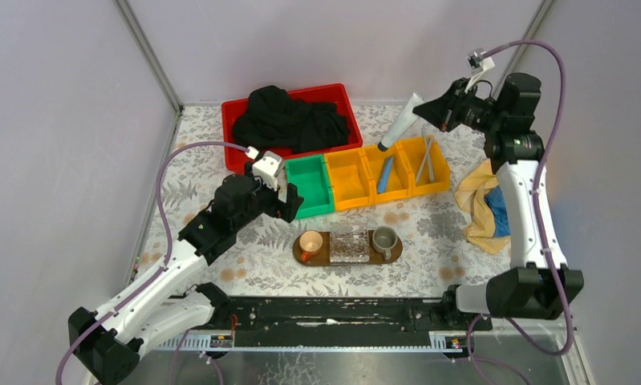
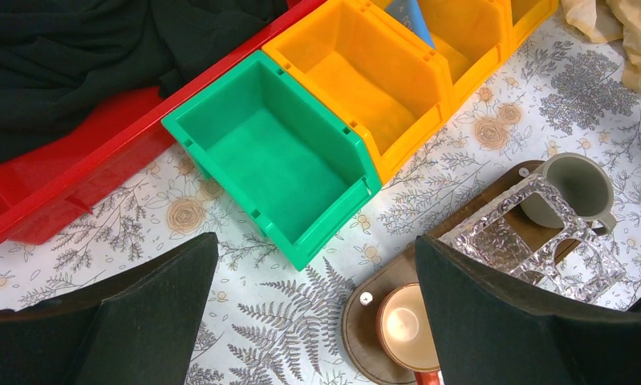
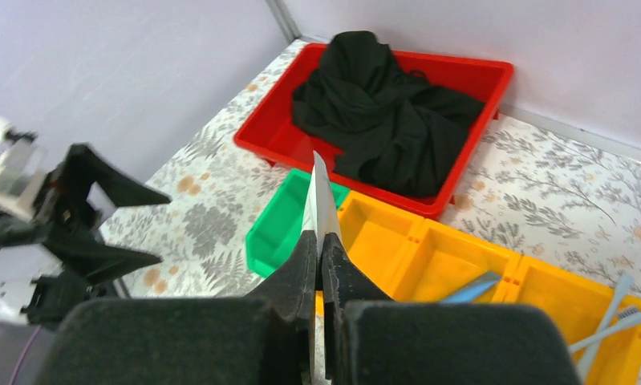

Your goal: Prepare toiletry sets of a toothbrush and toothpaste on the tray

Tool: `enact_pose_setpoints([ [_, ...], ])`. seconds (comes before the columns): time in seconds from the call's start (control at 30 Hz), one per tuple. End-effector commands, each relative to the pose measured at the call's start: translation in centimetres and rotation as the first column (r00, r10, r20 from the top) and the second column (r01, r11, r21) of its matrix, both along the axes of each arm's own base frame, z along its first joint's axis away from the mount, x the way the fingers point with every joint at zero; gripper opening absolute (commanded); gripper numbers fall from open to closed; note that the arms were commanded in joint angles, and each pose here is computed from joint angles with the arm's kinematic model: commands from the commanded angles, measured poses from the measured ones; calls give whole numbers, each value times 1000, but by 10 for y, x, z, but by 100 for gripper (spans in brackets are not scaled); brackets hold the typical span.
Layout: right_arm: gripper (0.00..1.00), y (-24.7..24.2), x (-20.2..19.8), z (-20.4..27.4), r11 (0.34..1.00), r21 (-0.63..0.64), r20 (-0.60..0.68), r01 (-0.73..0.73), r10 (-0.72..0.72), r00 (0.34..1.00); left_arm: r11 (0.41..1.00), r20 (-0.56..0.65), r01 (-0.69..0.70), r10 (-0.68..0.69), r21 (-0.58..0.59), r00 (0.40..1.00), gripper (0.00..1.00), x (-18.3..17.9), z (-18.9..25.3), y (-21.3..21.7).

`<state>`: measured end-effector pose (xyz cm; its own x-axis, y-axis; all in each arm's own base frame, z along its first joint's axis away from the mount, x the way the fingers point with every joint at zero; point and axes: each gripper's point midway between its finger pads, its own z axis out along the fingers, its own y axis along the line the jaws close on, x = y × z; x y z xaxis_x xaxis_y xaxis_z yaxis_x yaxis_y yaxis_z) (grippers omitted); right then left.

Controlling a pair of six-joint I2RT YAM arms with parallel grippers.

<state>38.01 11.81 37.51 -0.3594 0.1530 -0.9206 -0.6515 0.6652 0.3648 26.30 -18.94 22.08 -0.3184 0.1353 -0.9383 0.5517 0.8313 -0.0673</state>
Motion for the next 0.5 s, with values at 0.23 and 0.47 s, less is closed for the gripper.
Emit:
enact_pose_setpoints([
  [0.23,0,46,-110,20,936,-101,209,-337,351,913,999,69,-40,41,-9,997,100,9,13,7],
  [0.47,0,82,-144,0,852,-185,258,-490,523,812,999,68,-48,48,-4,997,100,10,12,9],
])
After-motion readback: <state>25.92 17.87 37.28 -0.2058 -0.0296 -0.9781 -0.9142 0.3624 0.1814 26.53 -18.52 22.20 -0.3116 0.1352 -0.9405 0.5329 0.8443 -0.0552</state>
